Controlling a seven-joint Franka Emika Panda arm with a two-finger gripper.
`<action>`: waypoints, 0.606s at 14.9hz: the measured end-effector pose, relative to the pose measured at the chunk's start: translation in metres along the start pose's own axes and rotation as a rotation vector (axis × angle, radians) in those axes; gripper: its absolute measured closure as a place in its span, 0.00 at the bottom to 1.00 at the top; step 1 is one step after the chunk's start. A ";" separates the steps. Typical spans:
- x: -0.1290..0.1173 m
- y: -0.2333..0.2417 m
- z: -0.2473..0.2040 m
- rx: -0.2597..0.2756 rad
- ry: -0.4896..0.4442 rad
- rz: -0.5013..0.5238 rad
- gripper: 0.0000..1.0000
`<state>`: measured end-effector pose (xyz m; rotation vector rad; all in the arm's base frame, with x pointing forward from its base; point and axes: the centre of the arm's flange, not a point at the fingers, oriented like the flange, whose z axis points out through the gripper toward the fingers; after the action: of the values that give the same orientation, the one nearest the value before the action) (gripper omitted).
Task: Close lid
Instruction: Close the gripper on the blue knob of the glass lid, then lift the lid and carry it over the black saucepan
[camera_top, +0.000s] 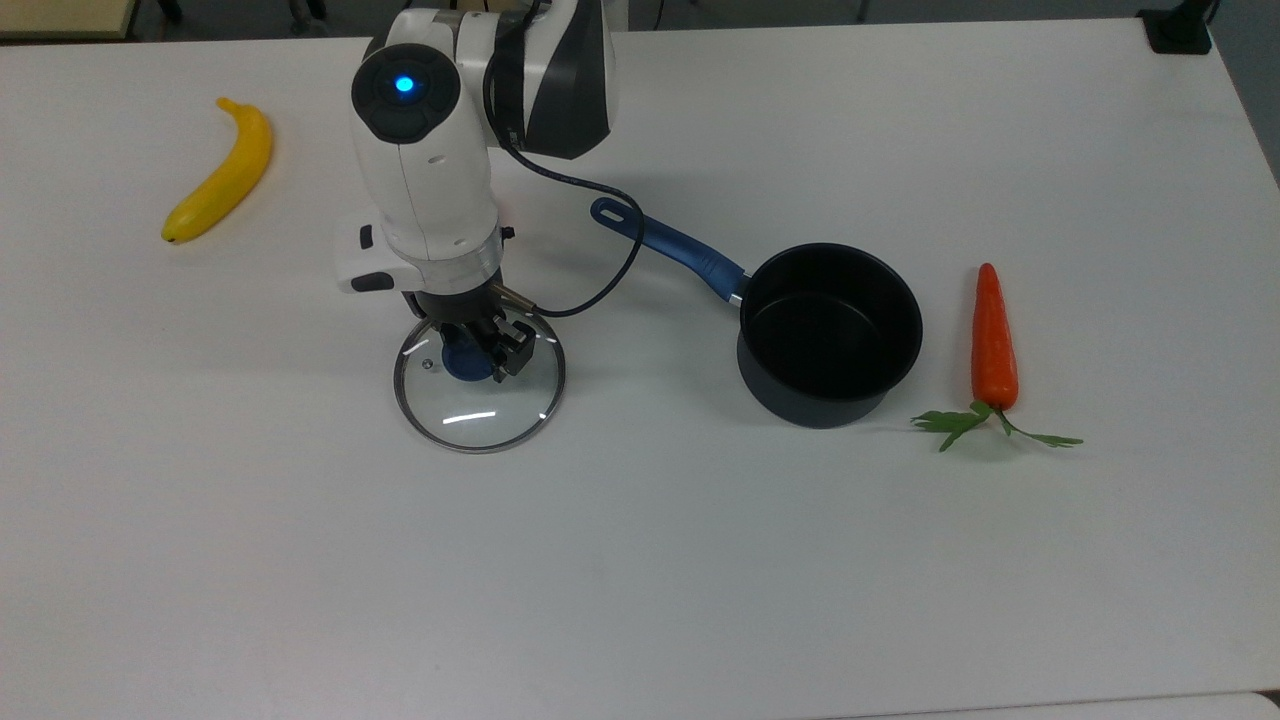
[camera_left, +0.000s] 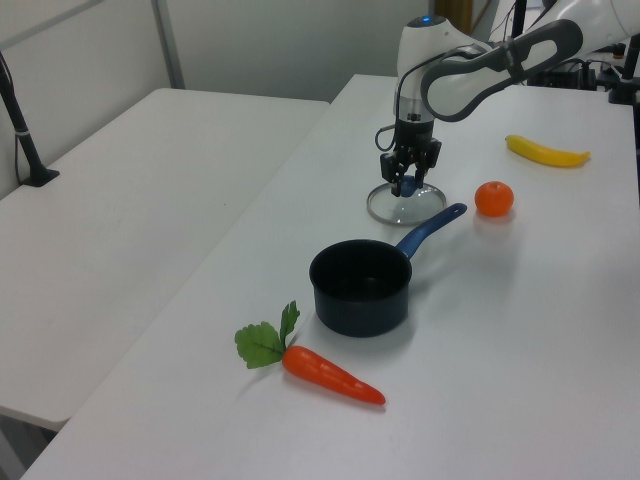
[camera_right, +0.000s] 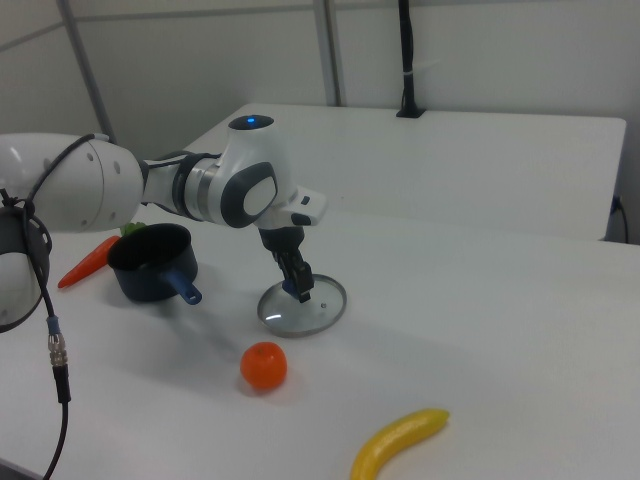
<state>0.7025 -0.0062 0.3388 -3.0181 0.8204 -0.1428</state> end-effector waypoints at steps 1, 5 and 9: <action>0.001 0.000 0.000 0.001 0.001 0.012 0.40; 0.008 0.002 -0.010 0.010 0.019 0.037 0.40; 0.014 -0.003 -0.037 0.031 0.052 0.038 0.40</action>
<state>0.7130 -0.0099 0.3769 -2.9800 0.8697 -0.2322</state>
